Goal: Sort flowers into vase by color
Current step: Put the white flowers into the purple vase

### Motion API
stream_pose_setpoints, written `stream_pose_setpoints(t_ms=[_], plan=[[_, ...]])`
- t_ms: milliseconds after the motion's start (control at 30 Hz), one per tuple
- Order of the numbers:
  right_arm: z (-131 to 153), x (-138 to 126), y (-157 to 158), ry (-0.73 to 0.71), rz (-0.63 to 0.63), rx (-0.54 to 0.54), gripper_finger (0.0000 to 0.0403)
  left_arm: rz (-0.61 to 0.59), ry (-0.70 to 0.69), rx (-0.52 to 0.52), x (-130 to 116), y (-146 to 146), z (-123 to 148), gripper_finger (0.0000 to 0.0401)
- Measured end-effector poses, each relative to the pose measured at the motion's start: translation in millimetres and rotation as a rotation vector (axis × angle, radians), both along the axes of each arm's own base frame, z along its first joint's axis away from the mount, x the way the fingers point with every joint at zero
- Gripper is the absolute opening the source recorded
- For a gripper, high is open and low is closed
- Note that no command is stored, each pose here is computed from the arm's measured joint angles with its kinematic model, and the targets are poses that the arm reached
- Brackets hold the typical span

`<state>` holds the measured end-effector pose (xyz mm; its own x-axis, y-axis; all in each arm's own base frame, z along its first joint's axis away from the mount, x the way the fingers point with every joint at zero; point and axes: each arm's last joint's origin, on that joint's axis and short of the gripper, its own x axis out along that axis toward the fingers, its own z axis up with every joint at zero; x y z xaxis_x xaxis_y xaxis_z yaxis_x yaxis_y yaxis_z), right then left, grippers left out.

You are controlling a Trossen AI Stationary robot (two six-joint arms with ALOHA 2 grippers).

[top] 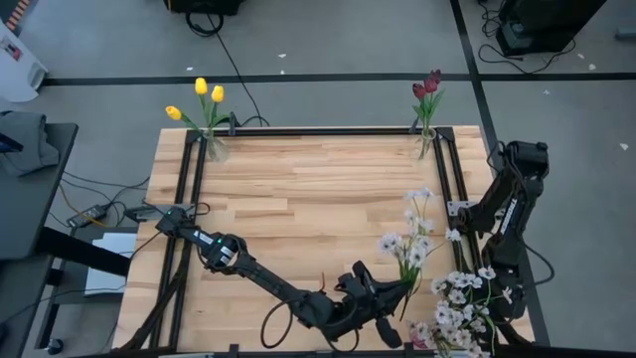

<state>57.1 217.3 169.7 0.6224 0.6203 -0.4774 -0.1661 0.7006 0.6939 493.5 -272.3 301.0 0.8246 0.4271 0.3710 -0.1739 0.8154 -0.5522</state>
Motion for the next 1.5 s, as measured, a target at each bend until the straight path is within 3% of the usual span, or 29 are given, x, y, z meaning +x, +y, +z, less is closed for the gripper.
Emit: stream_pose_setpoints(t_ms=[300,567,1100,1500], plan=[[-6,1,2,-0.012,-0.069,-0.008,0.0228,-0.012,0.007,-0.007,1,-1,-1,0.0006],[-6,3,12,-0.059,-0.071,0.057,0.0269,-0.046,0.018,-0.003,3,-2,-4,0.0006],[-12,6,13,-0.093,-0.181,0.052,0.0289,-0.096,0.025,-0.04,5,-4,-8,0.0007],[-12,2,13,-0.089,-0.169,0.05,0.0288,-0.176,0.027,-0.087,16,6,-13,0.0007]])
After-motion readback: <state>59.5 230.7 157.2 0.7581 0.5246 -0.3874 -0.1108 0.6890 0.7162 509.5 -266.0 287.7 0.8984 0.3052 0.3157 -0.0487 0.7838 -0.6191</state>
